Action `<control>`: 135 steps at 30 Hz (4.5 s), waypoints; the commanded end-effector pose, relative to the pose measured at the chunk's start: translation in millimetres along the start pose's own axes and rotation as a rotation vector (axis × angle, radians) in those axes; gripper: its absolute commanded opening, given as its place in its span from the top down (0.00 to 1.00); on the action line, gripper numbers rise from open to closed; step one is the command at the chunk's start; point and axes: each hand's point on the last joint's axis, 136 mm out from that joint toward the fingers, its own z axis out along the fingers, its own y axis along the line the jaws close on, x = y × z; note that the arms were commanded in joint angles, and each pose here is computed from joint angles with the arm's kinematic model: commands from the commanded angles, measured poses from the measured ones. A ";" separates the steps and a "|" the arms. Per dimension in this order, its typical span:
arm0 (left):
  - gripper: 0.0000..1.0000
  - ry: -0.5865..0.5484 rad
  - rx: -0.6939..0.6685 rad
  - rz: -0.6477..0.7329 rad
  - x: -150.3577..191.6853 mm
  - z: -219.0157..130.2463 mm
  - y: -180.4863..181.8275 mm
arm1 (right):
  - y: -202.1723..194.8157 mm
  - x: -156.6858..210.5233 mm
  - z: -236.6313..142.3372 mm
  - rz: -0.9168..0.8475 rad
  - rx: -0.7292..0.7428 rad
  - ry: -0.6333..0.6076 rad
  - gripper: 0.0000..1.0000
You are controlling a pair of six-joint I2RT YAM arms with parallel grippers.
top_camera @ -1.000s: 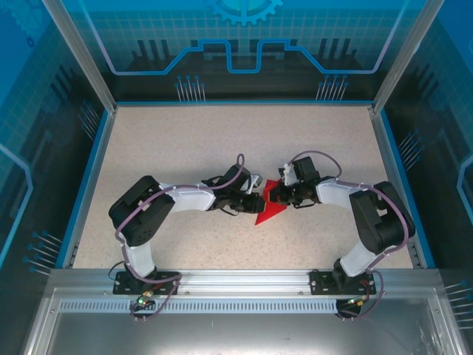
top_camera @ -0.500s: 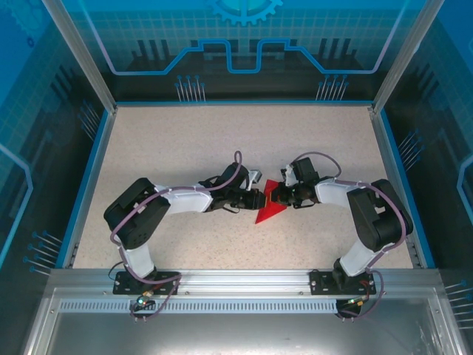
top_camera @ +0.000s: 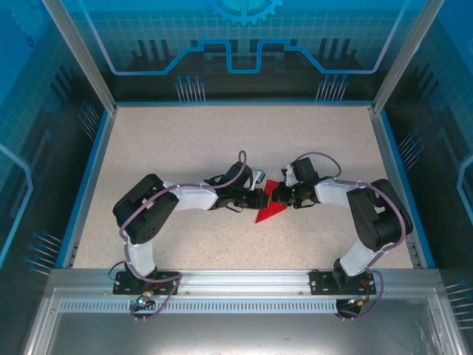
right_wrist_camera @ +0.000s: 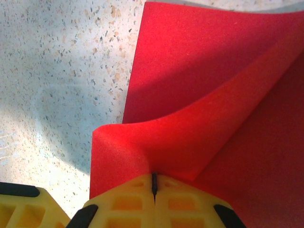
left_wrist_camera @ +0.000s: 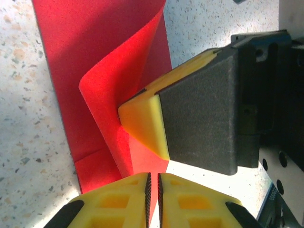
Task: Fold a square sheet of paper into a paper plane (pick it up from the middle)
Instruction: Fourth fold the wing at the center of the table.
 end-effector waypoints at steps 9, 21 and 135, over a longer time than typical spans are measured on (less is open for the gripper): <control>0.87 0.008 -0.098 0.015 -3.8 11.3 20.5 | 3.4 -0.1 1.3 -0.002 0.000 0.006 0.98; 0.87 -0.011 -0.115 0.038 -7.3 15.9 24.9 | -0.1 0.8 4.6 0.005 0.015 0.015 0.98; 1.00 0.275 -0.435 0.018 75.8 -1.8 101.7 | 15.5 -73.6 -25.6 0.016 -0.171 -0.143 1.00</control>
